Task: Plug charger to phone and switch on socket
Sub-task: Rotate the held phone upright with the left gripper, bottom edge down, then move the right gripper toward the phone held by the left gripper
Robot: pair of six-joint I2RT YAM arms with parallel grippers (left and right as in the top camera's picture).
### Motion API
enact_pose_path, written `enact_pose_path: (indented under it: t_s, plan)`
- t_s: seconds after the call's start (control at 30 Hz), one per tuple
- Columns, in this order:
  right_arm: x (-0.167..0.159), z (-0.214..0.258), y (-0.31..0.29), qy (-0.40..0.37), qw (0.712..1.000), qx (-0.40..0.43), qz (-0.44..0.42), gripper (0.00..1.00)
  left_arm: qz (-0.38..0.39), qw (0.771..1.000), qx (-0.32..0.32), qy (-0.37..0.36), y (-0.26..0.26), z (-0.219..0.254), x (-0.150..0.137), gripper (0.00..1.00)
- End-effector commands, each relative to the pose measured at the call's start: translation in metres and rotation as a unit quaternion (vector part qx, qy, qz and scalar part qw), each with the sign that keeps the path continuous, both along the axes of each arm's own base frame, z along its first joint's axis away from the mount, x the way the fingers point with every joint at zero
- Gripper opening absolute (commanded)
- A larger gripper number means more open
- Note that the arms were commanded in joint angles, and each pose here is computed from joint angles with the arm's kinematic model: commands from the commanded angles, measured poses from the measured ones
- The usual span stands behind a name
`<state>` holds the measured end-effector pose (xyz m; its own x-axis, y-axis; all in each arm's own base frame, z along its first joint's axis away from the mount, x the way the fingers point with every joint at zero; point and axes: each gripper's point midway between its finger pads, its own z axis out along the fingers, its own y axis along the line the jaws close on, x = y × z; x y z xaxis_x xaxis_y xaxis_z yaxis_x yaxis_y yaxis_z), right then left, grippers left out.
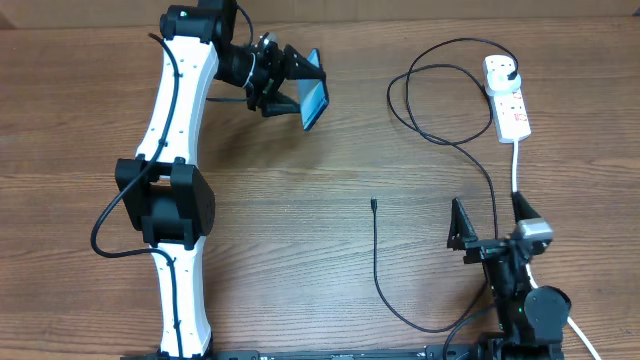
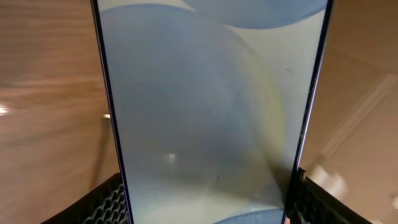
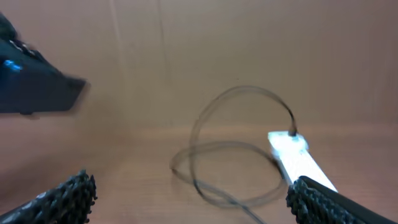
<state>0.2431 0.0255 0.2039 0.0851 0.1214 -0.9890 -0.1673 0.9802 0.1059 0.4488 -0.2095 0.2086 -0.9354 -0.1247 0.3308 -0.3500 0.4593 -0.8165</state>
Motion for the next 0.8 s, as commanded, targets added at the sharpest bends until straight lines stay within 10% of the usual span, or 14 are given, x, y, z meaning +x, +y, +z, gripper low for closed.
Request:
enact_pose_path:
  t_s: [0.0,0.37,0.77]
  plan:
    - [-0.012,0.009,0.039,-0.001,0.989,0.076,0.127,1.00,-0.016,0.992,-0.123,0.007,-0.018,0.047,-0.005,0.62]
    - [-0.064,0.143,0.036,-0.245,0.956,0.069,0.143,1.00,-0.018,0.986,-0.167,-0.009,-0.022,0.064,0.007,0.61]
    - [0.036,0.173,0.048,0.110,0.983,0.015,0.147,1.00,-0.007,0.985,-0.170,-0.001,-0.024,0.068,0.016,0.60]
